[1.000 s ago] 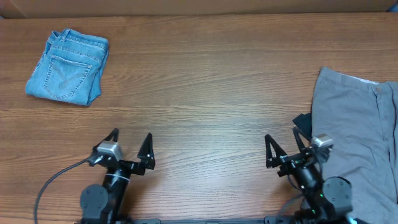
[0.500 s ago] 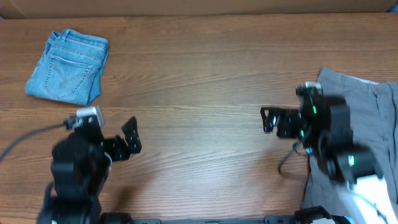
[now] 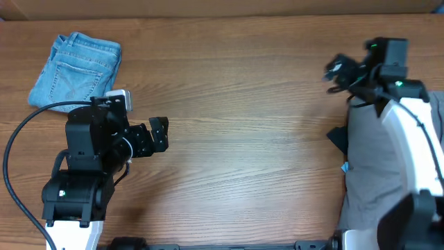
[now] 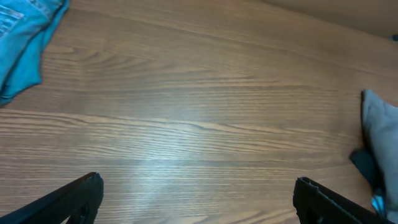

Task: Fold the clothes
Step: 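Reach the right gripper to the grey shorts waistband and grasp it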

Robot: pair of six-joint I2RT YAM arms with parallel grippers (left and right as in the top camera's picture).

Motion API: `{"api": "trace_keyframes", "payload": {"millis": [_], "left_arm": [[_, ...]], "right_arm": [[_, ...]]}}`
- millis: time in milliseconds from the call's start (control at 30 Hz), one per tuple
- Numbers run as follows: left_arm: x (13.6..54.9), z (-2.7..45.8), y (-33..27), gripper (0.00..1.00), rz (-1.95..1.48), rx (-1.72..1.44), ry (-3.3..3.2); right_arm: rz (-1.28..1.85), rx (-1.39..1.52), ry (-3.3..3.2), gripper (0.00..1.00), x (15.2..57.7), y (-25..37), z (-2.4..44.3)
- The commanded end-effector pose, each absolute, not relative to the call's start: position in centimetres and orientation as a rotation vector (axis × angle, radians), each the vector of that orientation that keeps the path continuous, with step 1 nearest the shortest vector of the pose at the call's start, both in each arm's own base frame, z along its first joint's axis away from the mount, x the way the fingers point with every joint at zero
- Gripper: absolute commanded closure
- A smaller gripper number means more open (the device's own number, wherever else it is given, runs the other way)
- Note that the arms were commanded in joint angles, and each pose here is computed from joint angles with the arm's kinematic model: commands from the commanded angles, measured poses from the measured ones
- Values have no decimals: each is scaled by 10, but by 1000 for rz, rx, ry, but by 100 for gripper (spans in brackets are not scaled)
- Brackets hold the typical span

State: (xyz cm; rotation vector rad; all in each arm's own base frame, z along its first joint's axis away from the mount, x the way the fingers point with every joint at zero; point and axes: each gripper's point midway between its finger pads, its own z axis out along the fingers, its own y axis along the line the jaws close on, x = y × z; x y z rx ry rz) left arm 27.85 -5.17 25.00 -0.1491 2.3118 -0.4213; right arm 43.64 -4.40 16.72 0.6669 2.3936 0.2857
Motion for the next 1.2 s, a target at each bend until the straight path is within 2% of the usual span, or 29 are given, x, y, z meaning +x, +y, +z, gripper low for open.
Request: {"api": "trace_keyframes", "payload": {"millis": [0, 167, 333, 567, 833, 867, 900, 1067, 1167], "left_arm": [[279, 263, -59, 0, -459, -93, 2280], [280, 264, -59, 0, -454, -94, 2274], [280, 264, -59, 0, -454, -95, 2277], [278, 261, -59, 0, -455, -98, 2290], [278, 261, -59, 0, -459, -103, 2293], [277, 260, -60, 0, -466, -101, 2297], [276, 260, -60, 0, -468, -107, 2302], [274, 257, -60, 0, -469, -113, 2315], [274, 257, -60, 0, -469, -112, 2316]], "right_arm": [[224, 830, 2341, 10, 453, -97, 143], [182, 925, 2340, 12, 468, -138, 88], [137, 869, 2376, 12, 480, -143, 52], [-14, 910, 2427, 16, 475, -156, 10], [-158, 912, 2483, 44, 462, -155, -1], [-231, 919, 2489, 58, 456, -159, -2], [-267, 922, 2491, 61, 454, -161, -1], [-261, 947, 2500, 91, 454, -158, 7], [-139, 919, 2496, 94, 468, -146, 27]]}}
